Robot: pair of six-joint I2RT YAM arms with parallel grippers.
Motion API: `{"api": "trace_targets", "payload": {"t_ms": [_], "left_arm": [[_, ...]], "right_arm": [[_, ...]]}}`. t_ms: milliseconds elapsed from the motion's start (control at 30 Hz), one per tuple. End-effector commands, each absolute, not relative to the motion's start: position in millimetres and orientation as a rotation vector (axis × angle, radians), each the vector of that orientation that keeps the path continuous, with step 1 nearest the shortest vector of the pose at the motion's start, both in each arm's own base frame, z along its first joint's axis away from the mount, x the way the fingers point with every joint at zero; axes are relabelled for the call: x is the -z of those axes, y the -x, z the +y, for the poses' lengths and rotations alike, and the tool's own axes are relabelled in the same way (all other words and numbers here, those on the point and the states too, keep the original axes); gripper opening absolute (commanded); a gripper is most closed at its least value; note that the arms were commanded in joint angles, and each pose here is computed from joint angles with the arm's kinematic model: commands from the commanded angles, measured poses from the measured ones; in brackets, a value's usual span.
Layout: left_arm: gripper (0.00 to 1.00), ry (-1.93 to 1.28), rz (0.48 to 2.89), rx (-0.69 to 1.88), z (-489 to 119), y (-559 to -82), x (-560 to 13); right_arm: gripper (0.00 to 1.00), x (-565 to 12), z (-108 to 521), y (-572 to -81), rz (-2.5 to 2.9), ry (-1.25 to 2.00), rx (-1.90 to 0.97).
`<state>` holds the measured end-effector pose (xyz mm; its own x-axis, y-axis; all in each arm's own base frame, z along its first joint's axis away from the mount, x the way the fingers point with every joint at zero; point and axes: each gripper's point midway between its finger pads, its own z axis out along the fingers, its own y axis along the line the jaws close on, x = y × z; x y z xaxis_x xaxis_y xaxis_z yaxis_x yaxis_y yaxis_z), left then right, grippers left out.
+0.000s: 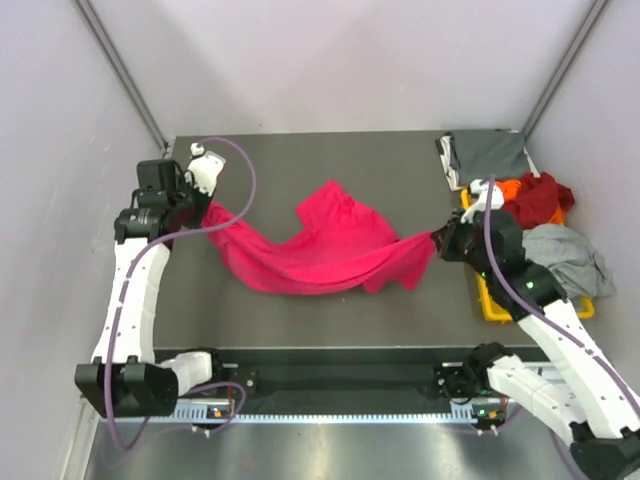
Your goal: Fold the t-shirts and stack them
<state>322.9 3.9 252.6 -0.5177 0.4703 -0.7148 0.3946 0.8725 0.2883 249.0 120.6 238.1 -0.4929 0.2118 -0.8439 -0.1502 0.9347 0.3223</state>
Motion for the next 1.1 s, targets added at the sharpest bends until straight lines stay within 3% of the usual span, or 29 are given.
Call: {"api": "trace_targets", "payload": {"t_ms": [0, 233, 267, 333, 367, 400, 433, 467, 500, 633, 700, 900, 1067], "left_arm": [[0.0, -0.626, 2.223, -0.167, 17.6, -360.7, -230.9], [0.0, -0.607, 2.272, -0.03, 4.9, -452.8, -180.6], [0.01, -0.59, 2.278, -0.023, 5.6, -464.7, -175.6], [0.08, -0.517, 2.296, -0.033, 9.8, -501.8, -163.7], [0.15, -0.499, 2.299, -0.039, 11.0, -512.9, -162.1], [0.23, -0.479, 2.298, -0.043, 12.6, -532.8, -159.2], [0.39, -0.46, 2.319, -0.033, 11.8, -536.7, -155.5], [0.44, -0.459, 2.329, -0.018, 11.0, -539.2, -155.6], [0.47, -0.468, 2.323, 0.0, 7.6, -542.6, -160.2], [0.62, -0.595, 2.287, 0.095, -10.6, -503.4, -173.5], [0.64, -0.667, 2.247, 0.119, -17.9, -467.9, -177.6], [0.59, -1.031, 2.184, 0.067, -20.8, -370.7, -142.2], [0.63, -1.301, 2.104, -0.045, -17.4, -331.4, -109.8]], "right_arm": [[0.0, -224.2, 95.6, -274.1, 2.128, 0.011, -0.328], [0.0, -205.3, 102.3, -377.9, 2.167, 0.035, -0.296], [0.0, -181.4, 104.2, -394.3, 2.228, 0.027, -0.296], [0.01, -189.4, 108.8, -425.9, 2.201, 0.008, -0.311], [0.04, -166.9, 105.5, -440.5, 2.251, -0.029, -0.308], [0.18, -163.1, 104.5, -450.7, 2.257, -0.044, -0.305], [0.29, -171.7, 103.1, -463.4, 2.242, -0.053, -0.299], [0.36, -155.9, 97.9, -470.0, 2.283, -0.066, -0.258], [0.5, -156.7, 97.3, -472.1, 2.289, -0.062, -0.241], [0.65, -147.2, 90.4, -446.5, 2.314, -0.07, -0.218], [0.69, -157.0, 84.3, -428.3, 2.283, -0.091, -0.193], [0.69, -118.4, 90.5, -350.8, 2.371, -0.079, -0.241], [0.68, -82.4, 106.2, -298.9, 2.463, -0.058, -0.296]]}}
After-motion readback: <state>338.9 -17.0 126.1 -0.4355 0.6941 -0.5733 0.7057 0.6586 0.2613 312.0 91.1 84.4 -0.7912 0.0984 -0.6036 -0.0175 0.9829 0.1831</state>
